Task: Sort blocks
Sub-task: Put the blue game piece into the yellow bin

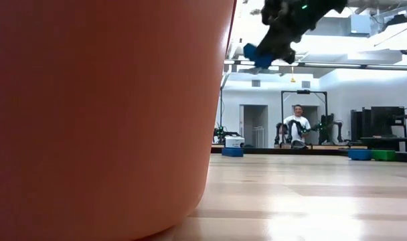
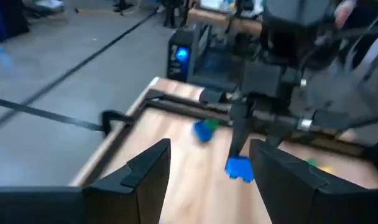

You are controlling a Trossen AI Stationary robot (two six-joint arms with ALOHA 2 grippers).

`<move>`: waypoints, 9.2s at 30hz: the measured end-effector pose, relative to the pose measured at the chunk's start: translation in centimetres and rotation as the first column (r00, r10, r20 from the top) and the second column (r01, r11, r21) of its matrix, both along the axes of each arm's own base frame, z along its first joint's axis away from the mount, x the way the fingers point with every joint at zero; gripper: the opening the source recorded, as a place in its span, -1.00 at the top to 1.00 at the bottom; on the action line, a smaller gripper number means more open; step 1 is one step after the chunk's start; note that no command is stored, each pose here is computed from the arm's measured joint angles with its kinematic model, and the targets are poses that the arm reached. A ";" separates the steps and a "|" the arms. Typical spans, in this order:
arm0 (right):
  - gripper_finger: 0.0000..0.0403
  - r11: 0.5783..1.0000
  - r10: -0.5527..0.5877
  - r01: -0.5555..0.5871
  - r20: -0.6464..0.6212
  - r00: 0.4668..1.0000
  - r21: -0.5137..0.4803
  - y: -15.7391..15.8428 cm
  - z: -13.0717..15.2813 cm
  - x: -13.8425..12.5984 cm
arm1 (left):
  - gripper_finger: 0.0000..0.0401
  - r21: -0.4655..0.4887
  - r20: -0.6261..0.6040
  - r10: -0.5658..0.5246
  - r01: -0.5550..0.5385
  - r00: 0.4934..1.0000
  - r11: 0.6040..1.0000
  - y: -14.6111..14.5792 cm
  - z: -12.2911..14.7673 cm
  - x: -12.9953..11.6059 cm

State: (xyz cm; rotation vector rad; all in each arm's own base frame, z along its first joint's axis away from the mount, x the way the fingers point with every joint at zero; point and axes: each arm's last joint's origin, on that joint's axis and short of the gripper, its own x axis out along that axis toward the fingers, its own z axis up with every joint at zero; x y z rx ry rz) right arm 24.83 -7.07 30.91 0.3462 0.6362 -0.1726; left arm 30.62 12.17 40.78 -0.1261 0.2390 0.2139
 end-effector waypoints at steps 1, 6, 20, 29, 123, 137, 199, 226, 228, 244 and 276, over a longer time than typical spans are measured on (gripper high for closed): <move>0.50 1.000 0.009 -0.008 0.023 1.000 -0.012 0.4 0.0 -0.5 | -0.06 -0.029 0.021 -0.006 0.007 1.000 1.000 -0.2 0.1 0.2; 0.50 0.998 0.019 -0.008 0.163 0.987 -0.069 1.2 0.4 -2.4 | -0.06 -0.099 0.133 -0.022 0.036 0.991 0.994 -1.5 0.9 1.0; 0.50 0.978 0.086 0.004 0.425 0.901 -0.207 0.9 2.9 -2.1 | -0.30 -0.064 0.483 0.005 0.030 0.876 0.998 -4.5 0.8 6.5; 0.50 0.983 0.053 0.044 0.505 0.861 -0.178 0.6 3.4 -1.2 | -0.48 0.076 0.452 -0.054 0.022 0.890 0.997 -4.4 -1.4 8.7; -0.49 0.994 0.037 -0.012 0.240 0.970 -0.107 0.2 1.0 -2.9 | -0.12 -0.294 -0.876 0.173 -0.785 0.449 0.546 7.8 -17.9 -12.4; -0.49 0.983 -0.140 0.153 0.124 0.982 -0.105 -0.4 -0.1 -3.2 | -0.59 -0.276 -0.706 0.276 -0.612 0.652 0.741 5.8 -10.3 -10.6; 0.50 0.965 -0.254 0.179 -0.517 0.817 -0.191 -4.4 -15.3 7.9 | -0.47 -0.179 -0.182 0.341 -0.372 0.922 0.911 -4.3 -0.7 -10.8; 0.46 0.967 0.223 -0.254 0.405 0.886 0.023 1.5 3.6 -1.1 | -0.28 0.383 0.046 -0.214 0.181 0.976 0.906 -6.8 -0.3 1.9; 0.46 0.952 0.245 -0.298 0.420 0.874 0.065 1.2 3.6 -1.1 | -0.28 0.394 0.034 -0.252 0.219 0.967 0.892 -7.0 -0.4 2.5; 0.45 0.805 0.305 -0.484 0.461 0.833 0.342 -1.3 2.3 1.2 | -0.22 0.356 -0.123 -0.420 0.435 0.899 0.827 -7.9 -1.3 4.7; 0.44 0.762 0.292 -0.494 0.458 0.840 0.419 -1.0 3.0 2.6 | -0.05 0.430 -0.130 -0.402 0.416 0.907 0.801 -7.8 -1.5 5.2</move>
